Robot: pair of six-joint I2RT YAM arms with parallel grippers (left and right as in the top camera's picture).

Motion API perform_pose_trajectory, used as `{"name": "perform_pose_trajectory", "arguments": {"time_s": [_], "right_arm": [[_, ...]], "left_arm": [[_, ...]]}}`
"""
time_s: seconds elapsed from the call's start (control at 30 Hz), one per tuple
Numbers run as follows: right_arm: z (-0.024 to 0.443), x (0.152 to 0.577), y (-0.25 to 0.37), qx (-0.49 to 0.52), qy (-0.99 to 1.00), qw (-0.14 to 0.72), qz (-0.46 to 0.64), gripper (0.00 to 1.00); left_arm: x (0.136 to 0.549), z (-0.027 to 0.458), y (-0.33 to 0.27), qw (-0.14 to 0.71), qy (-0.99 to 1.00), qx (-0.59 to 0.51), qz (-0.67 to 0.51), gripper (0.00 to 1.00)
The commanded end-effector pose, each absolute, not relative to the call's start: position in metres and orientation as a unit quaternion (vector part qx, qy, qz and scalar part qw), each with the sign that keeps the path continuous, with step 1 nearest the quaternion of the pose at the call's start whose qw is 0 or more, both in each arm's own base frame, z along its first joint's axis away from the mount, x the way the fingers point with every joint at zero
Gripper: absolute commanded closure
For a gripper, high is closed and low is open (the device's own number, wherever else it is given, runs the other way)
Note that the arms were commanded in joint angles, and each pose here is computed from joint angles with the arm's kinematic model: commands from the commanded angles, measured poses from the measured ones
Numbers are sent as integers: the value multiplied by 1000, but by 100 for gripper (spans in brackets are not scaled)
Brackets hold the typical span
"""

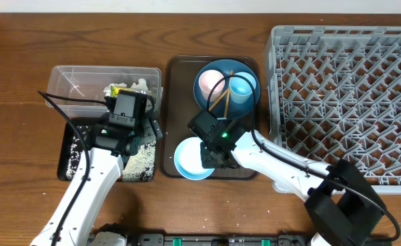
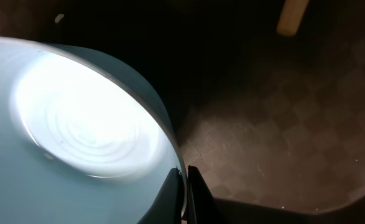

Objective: Sort waste into correct bins and load items into the dishwasher rack

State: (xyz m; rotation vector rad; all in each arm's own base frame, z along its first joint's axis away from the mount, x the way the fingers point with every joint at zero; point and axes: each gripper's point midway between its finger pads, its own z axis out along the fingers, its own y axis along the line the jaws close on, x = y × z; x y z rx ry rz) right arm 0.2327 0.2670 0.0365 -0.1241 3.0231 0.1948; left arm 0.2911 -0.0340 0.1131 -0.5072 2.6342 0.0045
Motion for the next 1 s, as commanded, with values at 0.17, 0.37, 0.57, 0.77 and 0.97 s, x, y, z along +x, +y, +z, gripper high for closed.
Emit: {"name": "perform_pose_trajectory", "arguments": {"time_s": [0.17,0.37,0.57,0.77,0.97], "right_arm": [[40,227,263,-46,996,48,58,99],[68,228,263,-60,992,66,85,99],[112,226,261,-65,984,107,126,99],[153,215,249,-88,974,141,153,99],[176,217,218,-91,970,193,113,99]], "left_arm": [[290,115,-31,231,956,-182,4,10],[290,115,-31,231,956,-182,4,10],[290,115,-31,231,956,-182,4,9],[290,115,-31,231,956,-182,5,10],[289,115,-31,231,956,-182,5,10]]}}
